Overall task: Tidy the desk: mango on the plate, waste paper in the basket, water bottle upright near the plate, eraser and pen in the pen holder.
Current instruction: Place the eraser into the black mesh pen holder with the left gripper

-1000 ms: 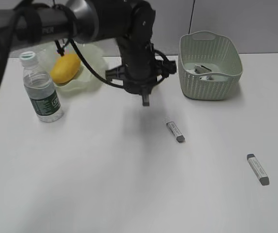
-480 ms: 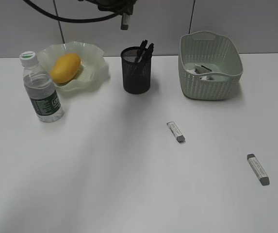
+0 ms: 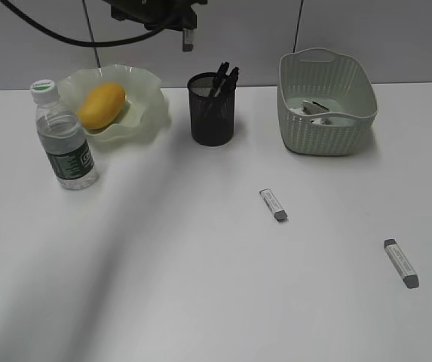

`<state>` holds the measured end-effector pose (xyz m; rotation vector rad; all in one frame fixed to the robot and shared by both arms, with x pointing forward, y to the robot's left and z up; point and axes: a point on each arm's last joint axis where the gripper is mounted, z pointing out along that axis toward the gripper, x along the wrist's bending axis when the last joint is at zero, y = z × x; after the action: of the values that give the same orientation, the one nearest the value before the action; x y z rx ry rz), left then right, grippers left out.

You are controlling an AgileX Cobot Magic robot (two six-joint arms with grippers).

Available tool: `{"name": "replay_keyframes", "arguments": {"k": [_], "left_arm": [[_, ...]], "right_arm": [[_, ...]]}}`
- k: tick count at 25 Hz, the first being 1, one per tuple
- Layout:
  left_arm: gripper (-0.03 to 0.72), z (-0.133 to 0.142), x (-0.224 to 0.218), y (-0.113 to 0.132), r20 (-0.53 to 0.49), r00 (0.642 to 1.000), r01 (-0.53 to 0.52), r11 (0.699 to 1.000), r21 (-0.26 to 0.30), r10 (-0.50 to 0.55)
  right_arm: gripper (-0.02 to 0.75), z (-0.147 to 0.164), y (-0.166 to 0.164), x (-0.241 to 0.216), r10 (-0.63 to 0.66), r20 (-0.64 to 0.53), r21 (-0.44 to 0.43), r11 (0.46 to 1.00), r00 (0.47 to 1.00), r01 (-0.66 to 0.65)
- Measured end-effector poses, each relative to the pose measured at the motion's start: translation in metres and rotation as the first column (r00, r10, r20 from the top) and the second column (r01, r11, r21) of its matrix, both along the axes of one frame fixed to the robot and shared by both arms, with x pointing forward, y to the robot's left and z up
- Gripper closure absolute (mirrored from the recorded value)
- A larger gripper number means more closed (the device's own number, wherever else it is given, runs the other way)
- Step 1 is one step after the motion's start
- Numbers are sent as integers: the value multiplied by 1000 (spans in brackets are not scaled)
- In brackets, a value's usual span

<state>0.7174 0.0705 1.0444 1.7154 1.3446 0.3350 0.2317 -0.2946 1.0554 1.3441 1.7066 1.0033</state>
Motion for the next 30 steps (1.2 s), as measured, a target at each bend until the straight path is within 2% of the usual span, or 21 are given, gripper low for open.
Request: {"name": "replay_keyframes", "arguments": {"k": [6,9,16,21,23,26,27,28,30], "left_arm": [[549,-22,3,-19,12,1000,4,1000,-30,-4],[549,-31,0,-32,12,1000,24,999,-25,-24],[549,-40,-3,-39,56,995,70,992,108,-77],[546,-41,-3,-37,55,995,77,987,144,-85],[487,-42,-4,-36,38,995,83,985,153,-89],[281,-43,-5,-36,27,995,86,984,158,-92],[233,-44,-5,-36,23,995,88,983,159,-92],[193,-44,-5,-36,18,995,89,983,161,-93],[159,-44,-6,-36,9,995,92,982,165,-95]], "right_arm": [[290,0,0,0,0,0,0,1000,1000,0],[293,0,0,0,0,0,0,1000,1000,0],[300,0,0,0,0,0,0,1000,1000,0],[300,0,0,0,0,0,0,1000,1000,0],[300,0,0,0,0,0,0,1000,1000,0],[300,0,0,0,0,0,0,1000,1000,0],[300,0,0,0,0,0,0,1000,1000,0],[300,0,0,0,0,0,0,1000,1000,0],[300,0,0,0,0,0,0,1000,1000,0]]}}
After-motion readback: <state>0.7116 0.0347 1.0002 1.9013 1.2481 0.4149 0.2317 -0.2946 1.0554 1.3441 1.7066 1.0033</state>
